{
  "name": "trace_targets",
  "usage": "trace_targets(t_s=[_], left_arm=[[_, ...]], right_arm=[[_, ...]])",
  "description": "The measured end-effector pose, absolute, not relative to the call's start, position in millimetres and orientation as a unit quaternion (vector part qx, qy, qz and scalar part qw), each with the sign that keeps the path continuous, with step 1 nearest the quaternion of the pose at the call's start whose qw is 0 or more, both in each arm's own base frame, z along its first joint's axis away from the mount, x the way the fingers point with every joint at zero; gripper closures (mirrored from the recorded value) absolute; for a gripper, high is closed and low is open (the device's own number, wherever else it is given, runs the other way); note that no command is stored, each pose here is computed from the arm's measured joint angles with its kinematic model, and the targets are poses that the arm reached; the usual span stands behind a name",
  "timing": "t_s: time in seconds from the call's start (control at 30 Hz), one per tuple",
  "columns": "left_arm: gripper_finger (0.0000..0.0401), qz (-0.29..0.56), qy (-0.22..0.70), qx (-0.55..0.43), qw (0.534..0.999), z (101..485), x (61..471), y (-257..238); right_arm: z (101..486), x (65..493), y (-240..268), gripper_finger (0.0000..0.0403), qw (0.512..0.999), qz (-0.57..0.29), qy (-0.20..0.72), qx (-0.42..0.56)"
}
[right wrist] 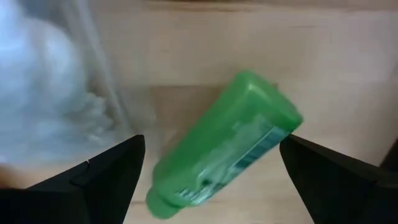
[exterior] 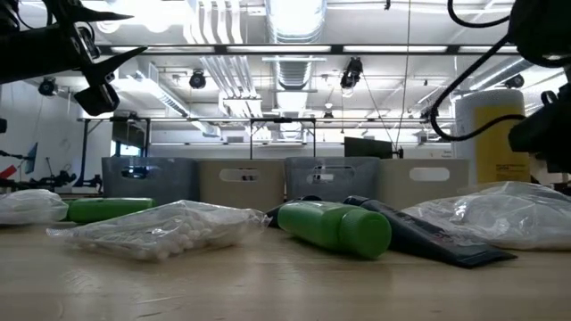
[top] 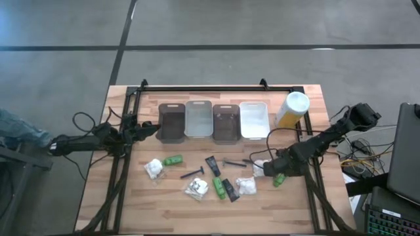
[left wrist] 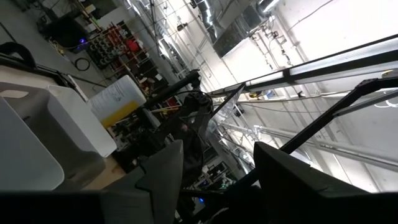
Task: Pick & Place Travel size toiletries
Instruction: Put the green shampoo bottle into the white bin
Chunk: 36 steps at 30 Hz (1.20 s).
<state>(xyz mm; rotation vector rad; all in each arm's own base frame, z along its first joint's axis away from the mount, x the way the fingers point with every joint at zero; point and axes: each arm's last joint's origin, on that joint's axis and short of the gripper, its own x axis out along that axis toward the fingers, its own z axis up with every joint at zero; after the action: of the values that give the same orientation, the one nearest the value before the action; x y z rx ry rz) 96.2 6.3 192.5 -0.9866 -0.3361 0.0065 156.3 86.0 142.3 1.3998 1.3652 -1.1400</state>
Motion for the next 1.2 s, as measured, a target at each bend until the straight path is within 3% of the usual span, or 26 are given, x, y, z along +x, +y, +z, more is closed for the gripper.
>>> trace_targets(t_s=[0.27, 0.57, 0.93, 1.2], left_arm=[[0.0199, 0.014, -0.166, -0.472, 0.866, 192.5, 96.1, 7.0], [0.0199, 0.017, -0.165, -0.469, 0.867, 192.1, 96.3, 7.1], [0.0199, 0.041, -0.177, -0.471, 0.864, 191.9, 95.9, 8.6], [0.0199, 0.04, -0.176, -0.471, 0.863, 191.9, 96.0, 8.6]], right_arm=[[131.0, 150.8, 84.8, 0.0051, 0.414, -0.442, 0.56, 0.565], [131.6, 154.5, 87.4, 0.0157, 0.412, -0.423, 0.564, 0.577], [140.4, 161.9, 91.1, 0.0273, 0.442, -0.386, 0.575, 0.57], [161.4, 170.2, 95.4, 0.0288, 0.455, -0.349, 0.571, 0.587]])
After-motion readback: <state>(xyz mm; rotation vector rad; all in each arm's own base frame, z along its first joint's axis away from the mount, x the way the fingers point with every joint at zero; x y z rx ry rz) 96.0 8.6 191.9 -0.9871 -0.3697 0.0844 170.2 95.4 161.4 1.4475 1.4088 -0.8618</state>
